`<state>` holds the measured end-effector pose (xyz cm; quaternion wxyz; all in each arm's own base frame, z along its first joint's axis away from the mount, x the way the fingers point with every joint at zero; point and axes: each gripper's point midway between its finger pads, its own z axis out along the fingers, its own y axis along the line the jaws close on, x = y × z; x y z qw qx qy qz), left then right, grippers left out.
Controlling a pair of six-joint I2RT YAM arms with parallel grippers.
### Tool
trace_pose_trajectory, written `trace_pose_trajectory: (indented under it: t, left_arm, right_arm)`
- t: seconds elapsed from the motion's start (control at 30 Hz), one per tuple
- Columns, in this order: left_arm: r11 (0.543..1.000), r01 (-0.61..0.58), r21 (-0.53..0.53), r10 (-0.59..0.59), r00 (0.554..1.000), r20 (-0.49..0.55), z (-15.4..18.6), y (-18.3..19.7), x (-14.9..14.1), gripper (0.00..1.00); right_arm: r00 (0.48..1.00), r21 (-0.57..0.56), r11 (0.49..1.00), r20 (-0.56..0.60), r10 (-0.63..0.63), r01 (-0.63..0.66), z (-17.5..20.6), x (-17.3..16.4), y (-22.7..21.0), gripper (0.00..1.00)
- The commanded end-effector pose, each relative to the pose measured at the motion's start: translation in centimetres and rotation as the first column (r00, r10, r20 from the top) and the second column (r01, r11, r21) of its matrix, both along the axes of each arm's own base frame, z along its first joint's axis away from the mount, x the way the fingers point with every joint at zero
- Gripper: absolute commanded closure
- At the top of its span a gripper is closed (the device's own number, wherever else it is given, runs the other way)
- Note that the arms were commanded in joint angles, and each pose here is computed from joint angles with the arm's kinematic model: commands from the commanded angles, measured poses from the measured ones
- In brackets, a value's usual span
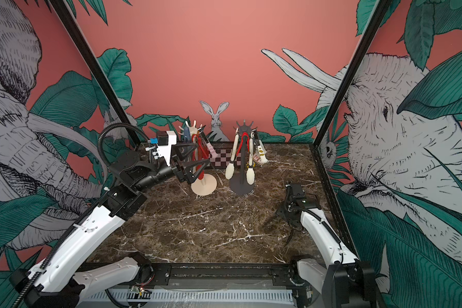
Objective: Hang food tongs on kitchen utensil racks
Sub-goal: Pick up the food tongs from the center of the board.
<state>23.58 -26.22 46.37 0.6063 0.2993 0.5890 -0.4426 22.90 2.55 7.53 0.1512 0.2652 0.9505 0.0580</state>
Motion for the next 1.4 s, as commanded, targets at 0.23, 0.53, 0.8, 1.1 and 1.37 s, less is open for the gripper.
trace_pose_trajectory:
  t: [0.23,0.53,0.8,1.1,1.37]
  left_arm:
    - [1.0,-0.004,-0.016,0.005,0.998,0.058,1.4,1.3,-1.8,0.01]
    - [1.0,-0.012,-0.021,0.013,0.997,0.079,2.1,2.1,-2.8,0.0]
    - [0.998,-0.051,-0.019,0.053,0.996,0.071,1.9,3.1,-3.3,0.01]
    - [0.987,-0.156,0.034,0.156,0.988,0.013,-0.2,5.1,-3.1,0.01]
    - [0.962,-0.256,0.09,0.26,0.965,-0.04,-2.7,6.9,-2.7,0.01]
  right_arm:
    - [0.997,-0.004,0.998,-0.022,-0.07,0.07,-2.5,2.0,-0.8,0.44]
    - [0.991,-0.006,0.993,-0.06,-0.118,0.118,-4.4,3.4,-1.1,0.48]
    - [0.988,-0.017,0.992,-0.086,-0.127,0.126,-5.6,4.1,-1.3,0.53]
    - [0.983,-0.011,0.99,-0.111,-0.144,0.143,-6.7,4.5,-1.1,0.6]
    - [0.982,-0.027,0.99,-0.124,-0.139,0.137,-7.4,4.7,-1.4,0.67]
